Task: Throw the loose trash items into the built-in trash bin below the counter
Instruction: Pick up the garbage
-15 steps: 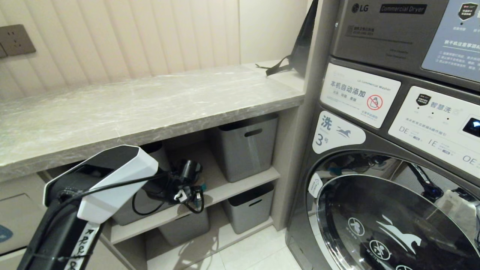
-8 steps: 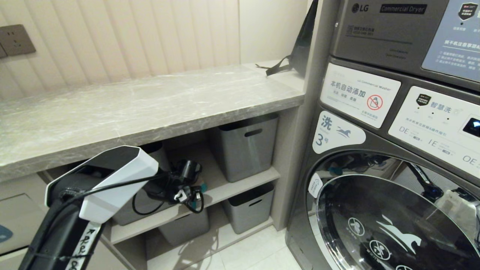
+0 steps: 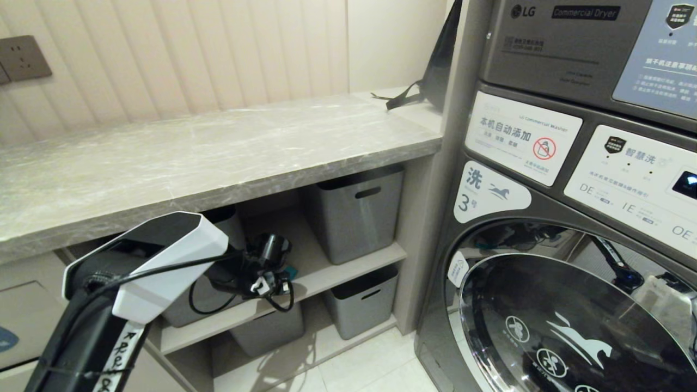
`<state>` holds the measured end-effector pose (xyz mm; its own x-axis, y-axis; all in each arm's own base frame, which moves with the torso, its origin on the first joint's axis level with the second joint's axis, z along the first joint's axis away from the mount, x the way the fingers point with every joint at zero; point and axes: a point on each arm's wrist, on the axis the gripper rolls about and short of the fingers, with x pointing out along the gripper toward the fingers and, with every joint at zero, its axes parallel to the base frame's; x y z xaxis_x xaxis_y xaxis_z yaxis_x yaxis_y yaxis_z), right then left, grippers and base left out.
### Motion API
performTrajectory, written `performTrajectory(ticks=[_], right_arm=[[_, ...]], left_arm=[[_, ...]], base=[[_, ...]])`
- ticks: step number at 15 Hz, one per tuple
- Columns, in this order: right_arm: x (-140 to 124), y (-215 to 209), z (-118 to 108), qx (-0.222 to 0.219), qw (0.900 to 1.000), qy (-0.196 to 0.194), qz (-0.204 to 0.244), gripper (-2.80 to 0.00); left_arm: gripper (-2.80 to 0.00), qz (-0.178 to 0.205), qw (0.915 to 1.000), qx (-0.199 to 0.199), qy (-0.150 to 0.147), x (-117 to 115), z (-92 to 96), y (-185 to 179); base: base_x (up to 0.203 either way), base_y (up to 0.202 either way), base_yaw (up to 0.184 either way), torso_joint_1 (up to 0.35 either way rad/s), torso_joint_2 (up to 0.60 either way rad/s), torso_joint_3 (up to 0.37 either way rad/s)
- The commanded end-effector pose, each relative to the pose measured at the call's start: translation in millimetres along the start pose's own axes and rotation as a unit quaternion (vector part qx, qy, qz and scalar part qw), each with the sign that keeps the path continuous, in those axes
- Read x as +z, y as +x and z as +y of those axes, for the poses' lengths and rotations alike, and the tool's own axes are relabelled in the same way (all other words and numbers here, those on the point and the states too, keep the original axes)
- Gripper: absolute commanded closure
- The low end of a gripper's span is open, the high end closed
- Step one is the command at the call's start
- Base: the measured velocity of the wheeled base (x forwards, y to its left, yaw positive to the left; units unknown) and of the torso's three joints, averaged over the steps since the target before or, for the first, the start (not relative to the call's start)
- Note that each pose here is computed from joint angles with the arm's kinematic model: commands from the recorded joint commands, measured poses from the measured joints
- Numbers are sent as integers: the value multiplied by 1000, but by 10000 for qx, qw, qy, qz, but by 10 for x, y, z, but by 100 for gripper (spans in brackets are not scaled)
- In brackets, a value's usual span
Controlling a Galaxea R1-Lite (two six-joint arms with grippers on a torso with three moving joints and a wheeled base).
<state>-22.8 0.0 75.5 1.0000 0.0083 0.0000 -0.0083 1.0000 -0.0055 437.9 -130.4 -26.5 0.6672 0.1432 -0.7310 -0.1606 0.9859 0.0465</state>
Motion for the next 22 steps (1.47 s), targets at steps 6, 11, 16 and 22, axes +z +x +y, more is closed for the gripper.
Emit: performTrajectory(ticks=[6, 11, 16, 22], right_arm=[[0, -1, 0, 4, 10000, -3, -8, 0], [0, -1, 0, 4, 10000, -3, -8, 0], [0, 0, 0, 5, 10000, -3, -2, 0], [0, -1, 0, 4, 10000, -3, -5, 0]], left_arm=[[0, 47, 10000, -2, -75, 10, 74, -295], [0, 53, 9987, -76, -501, -14, 35, -440], [0, -30, 9935, -24, -1136, 3, -6, -519], [0, -105, 9893, -54, -1452, 76, 58, -604]], base=[[0, 0, 0, 0, 0, 0], [0, 0, 0, 0, 0, 0], [0, 0, 0, 0, 0, 0], [0, 0, 0, 0, 0, 0]])
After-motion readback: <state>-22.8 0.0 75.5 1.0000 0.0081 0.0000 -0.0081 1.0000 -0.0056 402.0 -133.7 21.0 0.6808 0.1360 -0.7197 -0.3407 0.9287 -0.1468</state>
